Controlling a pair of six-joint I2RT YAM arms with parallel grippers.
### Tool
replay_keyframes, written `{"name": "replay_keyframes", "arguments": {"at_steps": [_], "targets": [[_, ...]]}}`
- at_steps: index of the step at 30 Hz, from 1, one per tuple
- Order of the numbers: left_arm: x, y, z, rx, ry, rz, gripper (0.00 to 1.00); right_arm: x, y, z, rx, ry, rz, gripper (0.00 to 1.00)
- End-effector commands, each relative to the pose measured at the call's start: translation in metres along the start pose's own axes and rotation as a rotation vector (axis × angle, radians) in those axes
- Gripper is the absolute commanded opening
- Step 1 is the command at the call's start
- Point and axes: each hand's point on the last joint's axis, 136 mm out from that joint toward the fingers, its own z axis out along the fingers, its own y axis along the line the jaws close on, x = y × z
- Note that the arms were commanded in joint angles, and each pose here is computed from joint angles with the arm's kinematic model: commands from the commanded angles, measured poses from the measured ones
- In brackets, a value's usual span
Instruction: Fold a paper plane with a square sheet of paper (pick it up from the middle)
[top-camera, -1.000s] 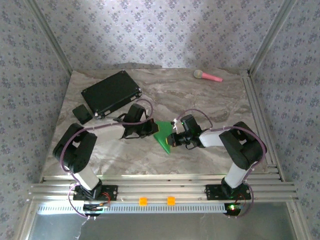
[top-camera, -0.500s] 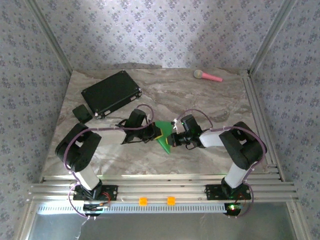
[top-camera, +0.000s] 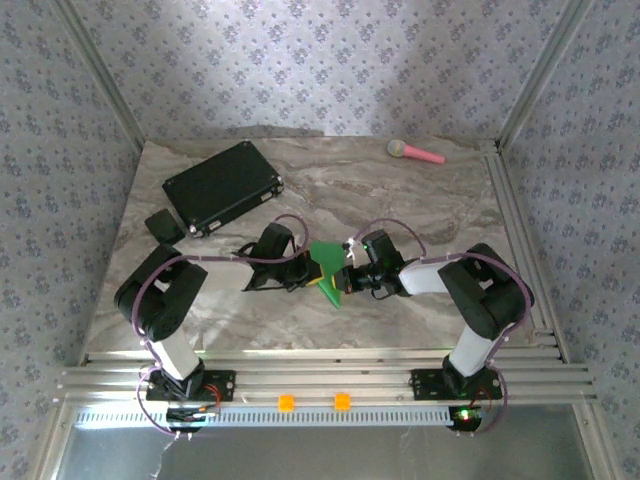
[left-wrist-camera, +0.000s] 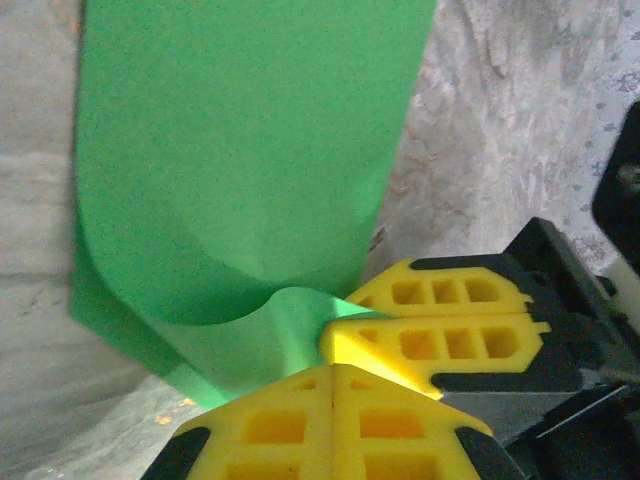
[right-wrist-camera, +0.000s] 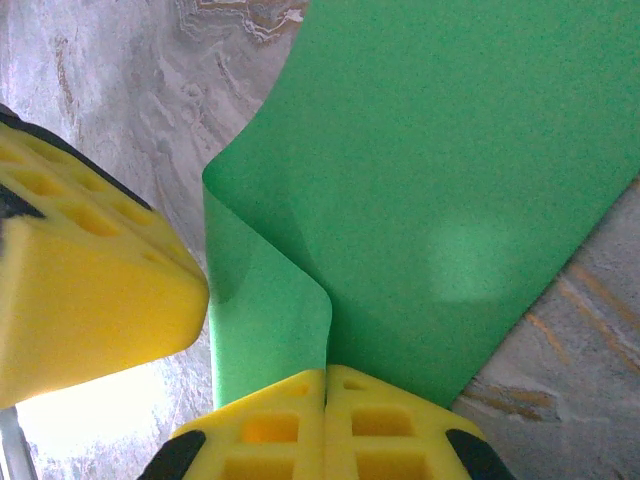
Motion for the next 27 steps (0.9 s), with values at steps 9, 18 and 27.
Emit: {"name": "replay_keyframes", "arguments": {"at_steps": [9, 18, 27], "targets": [[0.009, 0.038, 0.004, -0.145, 0.008, 0.001, 0.02, 0.026, -0.026, 0.002, 0.088, 0.067, 0.067, 0.00], [0.000, 0.007, -0.009, -0.122, -0.022, 0.078, 0.06, 0.025, -0.025, 0.001, 0.087, 0.064, 0.065, 0.00], [-0.004, -0.011, 0.001, -0.056, 0.000, 0.091, 0.06, 0.026, -0.025, 0.001, 0.090, 0.067, 0.065, 0.00]]}}
